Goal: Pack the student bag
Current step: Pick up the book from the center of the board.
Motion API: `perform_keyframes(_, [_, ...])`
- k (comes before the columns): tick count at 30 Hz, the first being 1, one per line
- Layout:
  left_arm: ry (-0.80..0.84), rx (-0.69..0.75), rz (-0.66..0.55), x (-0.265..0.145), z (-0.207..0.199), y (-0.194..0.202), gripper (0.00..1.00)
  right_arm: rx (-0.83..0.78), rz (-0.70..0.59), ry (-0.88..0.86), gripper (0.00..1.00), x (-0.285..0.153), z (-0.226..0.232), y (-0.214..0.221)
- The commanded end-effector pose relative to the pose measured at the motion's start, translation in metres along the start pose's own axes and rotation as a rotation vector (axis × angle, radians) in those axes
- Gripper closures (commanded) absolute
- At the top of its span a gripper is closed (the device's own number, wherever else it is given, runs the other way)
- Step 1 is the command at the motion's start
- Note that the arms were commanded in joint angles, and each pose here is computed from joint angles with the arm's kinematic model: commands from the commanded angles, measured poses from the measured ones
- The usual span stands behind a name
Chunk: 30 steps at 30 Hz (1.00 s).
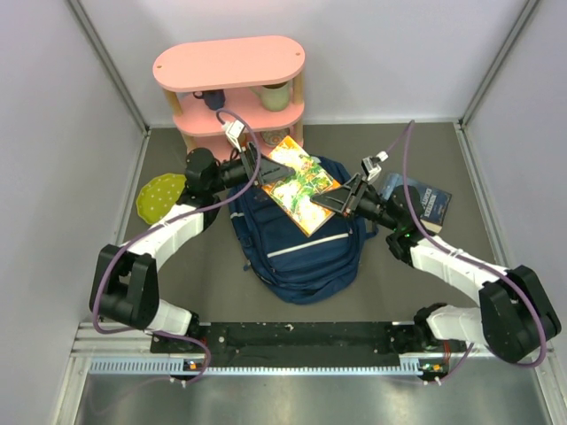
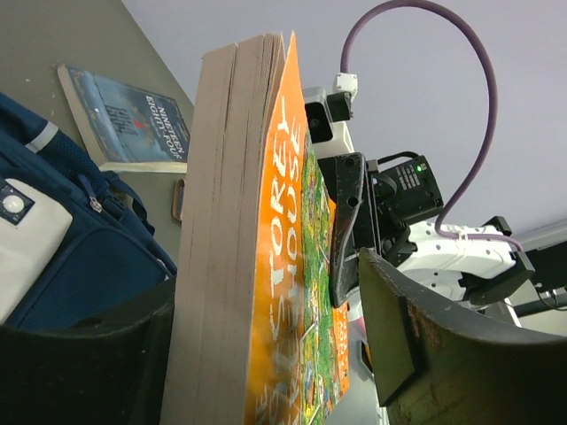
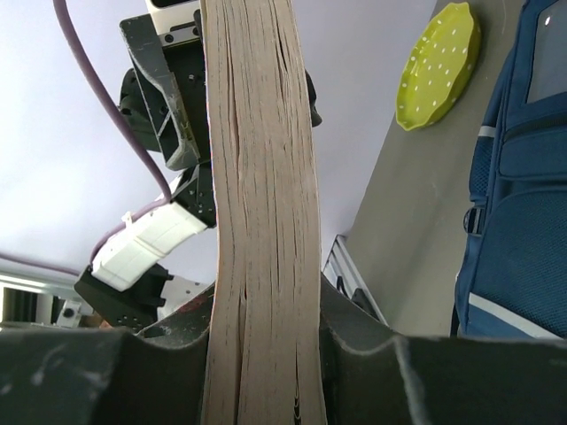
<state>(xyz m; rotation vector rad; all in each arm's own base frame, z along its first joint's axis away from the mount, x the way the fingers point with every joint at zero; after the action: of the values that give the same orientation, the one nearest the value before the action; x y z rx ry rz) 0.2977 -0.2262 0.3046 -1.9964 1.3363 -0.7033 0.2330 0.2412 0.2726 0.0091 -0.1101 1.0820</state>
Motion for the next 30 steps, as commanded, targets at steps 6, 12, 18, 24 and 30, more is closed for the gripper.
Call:
perform_keyframes(6, [0.039,0.122,0.001,0.002,-0.011,-0.012,1.00,-0.148,-0.052,-0.057,1.00,-0.007,0.041,-0.007])
perform_keyframes(12, [0.014,0.110,0.000,0.001,-0.010,-0.012,0.59,-0.200,-0.140,-0.019,1.00,-0.018,0.045,-0.012])
perform_keyframes(18, [0.018,0.112,-0.006,-0.002,-0.014,-0.012,0.30,-0.231,-0.232,-0.015,1.00,-0.029,0.051,-0.018])
perform_keyframes(24, [0.047,0.118,-0.010,-0.004,-0.019,-0.014,0.17,-0.222,-0.269,-0.023,1.00,-0.033,0.049,-0.021])
perform_keyframes(30, [0.070,0.113,-0.026,-0.002,-0.021,-0.017,0.17,-0.197,-0.196,-0.062,1.00,-0.026,0.050,-0.016])
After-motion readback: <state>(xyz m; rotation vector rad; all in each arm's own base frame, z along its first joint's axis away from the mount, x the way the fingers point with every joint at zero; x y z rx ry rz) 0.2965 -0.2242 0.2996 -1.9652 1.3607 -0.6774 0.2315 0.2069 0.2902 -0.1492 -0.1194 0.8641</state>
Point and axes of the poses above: each gripper's point midway between its finger pads, its own x axis out along the fingers, its own z axis along the line the jaws close on, y = z × x, the point moved 5 cm from there along -x, back along the fingers, and after that the axes turned 15 degrees about x, right-handed, at the moved point
